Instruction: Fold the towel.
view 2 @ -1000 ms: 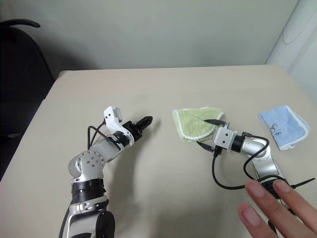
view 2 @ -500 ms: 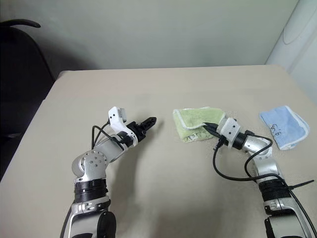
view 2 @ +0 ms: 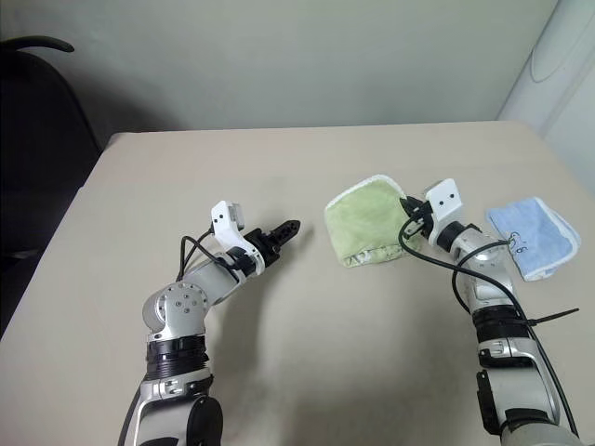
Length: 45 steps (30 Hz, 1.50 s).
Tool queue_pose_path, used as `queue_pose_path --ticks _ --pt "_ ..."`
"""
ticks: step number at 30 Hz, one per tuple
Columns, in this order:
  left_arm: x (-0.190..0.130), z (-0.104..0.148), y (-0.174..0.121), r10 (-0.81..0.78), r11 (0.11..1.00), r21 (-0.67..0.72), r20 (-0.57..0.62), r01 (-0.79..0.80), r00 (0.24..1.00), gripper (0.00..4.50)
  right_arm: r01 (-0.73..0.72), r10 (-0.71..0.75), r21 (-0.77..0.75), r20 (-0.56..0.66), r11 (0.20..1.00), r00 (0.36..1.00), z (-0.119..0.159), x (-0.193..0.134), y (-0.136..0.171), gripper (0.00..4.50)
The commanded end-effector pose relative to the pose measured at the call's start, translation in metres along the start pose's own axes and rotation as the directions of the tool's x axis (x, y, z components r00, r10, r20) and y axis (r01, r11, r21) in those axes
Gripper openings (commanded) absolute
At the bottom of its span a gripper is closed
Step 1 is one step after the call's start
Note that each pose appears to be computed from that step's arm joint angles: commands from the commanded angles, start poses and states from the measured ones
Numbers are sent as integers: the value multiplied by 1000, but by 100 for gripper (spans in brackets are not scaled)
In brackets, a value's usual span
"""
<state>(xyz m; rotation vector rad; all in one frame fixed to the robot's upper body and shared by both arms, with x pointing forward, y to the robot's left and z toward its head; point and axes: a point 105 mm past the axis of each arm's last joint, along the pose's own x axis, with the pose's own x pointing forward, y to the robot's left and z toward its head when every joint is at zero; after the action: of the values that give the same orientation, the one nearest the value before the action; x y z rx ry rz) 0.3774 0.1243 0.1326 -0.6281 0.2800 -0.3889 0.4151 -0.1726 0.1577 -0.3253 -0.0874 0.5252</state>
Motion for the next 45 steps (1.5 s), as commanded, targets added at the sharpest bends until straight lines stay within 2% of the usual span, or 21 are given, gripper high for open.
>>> queue_pose_path --ticks 1,5,8,14,18,20,24,31,34,38,45 --pt "1 10 -18 -61 998 27 41 60 997 328 40 -41 -90 -15 995 999 2 6 -6 3" --pt "3 8 -24 -82 996 32 34 81 996 328 51 -56 -129 -34 990 998 -3 8 -7 3" --pt "4 5 -29 -95 995 34 25 95 995 328 41 -45 -122 -29 992 999 -3 7 -6 66" --pt "7 0 -34 -114 993 37 5 114 993 328 33 -33 -137 -2 990 999 1 4 -5 268" --pt "6 -2 -38 -137 990 31 -4 137 991 328 100 -87 -156 89 983 992 16 -5 -15 405" --pt "6 -3 -43 -167 986 2 -7 167 986 328 146 -122 -161 151 976 981 27 -12 -22 405" --pt "4 -6 -51 -230 968 -107 -16 227 973 445 163 -123 -165 229 973 966 40 -25 -25 410" --pt "9 -21 -61 -282 936 -241 -85 255 956 448 157 -112 -180 235 971 965 36 -40 -24 410" --pt "18 -37 -66 -292 926 -294 -158 237 943 448 169 -125 -173 240 970 963 36 -43 -26 410" --pt "32 -71 -77 -303 929 -307 -312 206 901 448 181 -136 -171 248 968 959 37 -44 -25 410" --pt "49 -85 -95 -354 912 -339 -360 232 864 448 198 -153 -169 245 966 957 36 -48 -26 410"
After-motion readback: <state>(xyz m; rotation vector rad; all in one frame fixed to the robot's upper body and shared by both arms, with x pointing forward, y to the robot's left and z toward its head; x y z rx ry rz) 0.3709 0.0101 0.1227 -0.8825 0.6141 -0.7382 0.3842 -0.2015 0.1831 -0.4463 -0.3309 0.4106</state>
